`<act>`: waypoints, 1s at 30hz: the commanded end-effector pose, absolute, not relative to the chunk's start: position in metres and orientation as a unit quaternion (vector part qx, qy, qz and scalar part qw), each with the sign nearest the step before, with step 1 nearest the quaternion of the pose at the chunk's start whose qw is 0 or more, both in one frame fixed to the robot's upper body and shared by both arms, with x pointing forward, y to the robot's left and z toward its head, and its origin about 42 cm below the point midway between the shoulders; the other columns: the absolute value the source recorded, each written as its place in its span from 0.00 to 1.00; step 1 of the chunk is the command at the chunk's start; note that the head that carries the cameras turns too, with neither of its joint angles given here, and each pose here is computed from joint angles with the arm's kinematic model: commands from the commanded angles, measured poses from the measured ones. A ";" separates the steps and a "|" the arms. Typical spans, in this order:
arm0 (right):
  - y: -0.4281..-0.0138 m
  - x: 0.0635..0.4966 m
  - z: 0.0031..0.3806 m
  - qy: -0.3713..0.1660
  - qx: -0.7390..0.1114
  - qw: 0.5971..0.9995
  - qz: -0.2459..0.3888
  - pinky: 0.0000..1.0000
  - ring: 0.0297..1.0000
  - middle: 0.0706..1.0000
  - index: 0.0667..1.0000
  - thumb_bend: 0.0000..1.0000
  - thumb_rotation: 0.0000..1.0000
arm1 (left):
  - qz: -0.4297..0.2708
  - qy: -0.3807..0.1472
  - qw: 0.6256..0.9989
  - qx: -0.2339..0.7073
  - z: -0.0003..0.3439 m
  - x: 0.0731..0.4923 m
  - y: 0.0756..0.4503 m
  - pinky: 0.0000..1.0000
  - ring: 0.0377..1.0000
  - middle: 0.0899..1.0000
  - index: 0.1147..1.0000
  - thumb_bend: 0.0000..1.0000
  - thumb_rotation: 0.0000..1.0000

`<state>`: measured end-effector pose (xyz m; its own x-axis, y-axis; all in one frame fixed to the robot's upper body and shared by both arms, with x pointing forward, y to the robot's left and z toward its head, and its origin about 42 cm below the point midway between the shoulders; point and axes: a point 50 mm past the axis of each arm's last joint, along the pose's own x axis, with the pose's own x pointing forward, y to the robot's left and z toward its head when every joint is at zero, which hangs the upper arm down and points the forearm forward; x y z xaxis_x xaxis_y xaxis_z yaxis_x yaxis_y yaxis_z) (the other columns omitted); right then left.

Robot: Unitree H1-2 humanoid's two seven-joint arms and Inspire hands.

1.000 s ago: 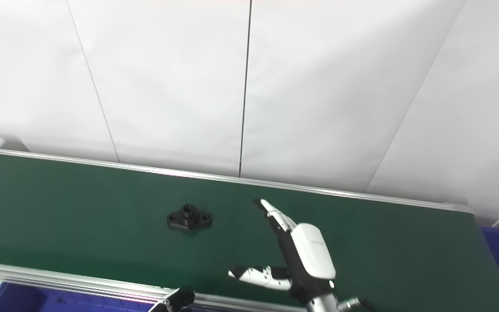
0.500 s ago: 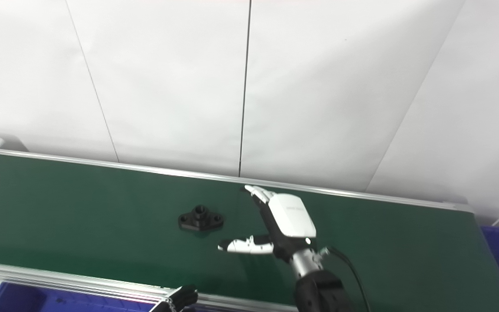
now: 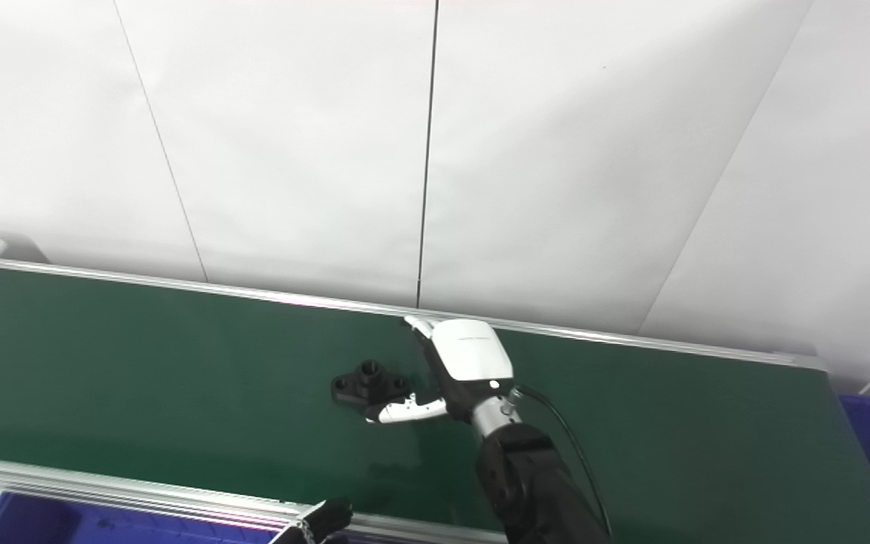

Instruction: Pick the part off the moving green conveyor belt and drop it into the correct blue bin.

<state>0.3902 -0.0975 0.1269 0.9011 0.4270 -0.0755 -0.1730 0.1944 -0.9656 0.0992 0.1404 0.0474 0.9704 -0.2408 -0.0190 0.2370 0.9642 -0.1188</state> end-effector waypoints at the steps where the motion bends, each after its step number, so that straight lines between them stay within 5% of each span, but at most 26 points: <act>1: -0.084 0.402 0.147 -0.127 -0.607 0.765 0.175 0.75 0.81 0.84 0.87 0.92 0.71 | -0.122 -0.005 0.991 -0.056 0.059 0.101 0.136 0.83 0.87 0.85 0.80 0.84 0.65; 13: -0.069 0.403 0.119 -0.101 -0.634 0.741 0.197 0.67 0.77 0.80 0.84 0.92 0.67 | -0.124 -0.002 0.991 -0.057 0.066 0.098 0.133 0.83 0.87 0.85 0.81 0.85 0.65; 18: -0.067 0.399 0.108 -0.093 -0.652 0.725 0.203 0.56 0.64 0.71 0.79 0.87 0.66 | -0.123 -0.001 0.991 -0.062 0.068 0.097 0.132 0.83 0.87 0.85 0.82 0.86 0.64; 20: -0.067 0.396 0.103 -0.093 -0.658 0.719 0.205 0.52 0.60 0.68 0.76 0.82 0.60 | -0.123 0.001 0.990 -0.063 0.070 0.097 0.132 0.84 0.88 0.86 0.82 0.86 0.64; 22: -0.068 0.394 0.098 -0.096 -0.663 0.713 0.207 0.44 0.51 0.60 0.70 0.73 0.41 | -0.121 0.000 0.991 -0.064 0.071 0.096 0.132 0.84 0.88 0.86 0.83 0.86 0.63; 23: -0.068 0.393 0.095 -0.098 -0.665 0.710 0.207 0.31 0.37 0.52 0.58 0.63 0.21 | -0.119 0.000 0.991 -0.065 0.071 0.096 0.132 0.84 0.88 0.85 0.82 0.85 0.63; 25: -0.069 0.391 0.090 -0.088 -0.678 0.699 0.208 0.18 0.22 0.45 0.48 0.55 0.04 | -0.118 0.002 0.991 -0.066 0.071 0.095 0.132 0.85 0.88 0.85 0.83 0.83 0.63; 30: -0.074 0.391 0.085 -0.062 -0.691 0.690 0.209 0.16 0.21 0.43 0.45 0.53 0.00 | -0.122 0.004 0.990 -0.065 0.071 0.095 0.135 0.86 0.88 0.86 0.84 0.82 0.63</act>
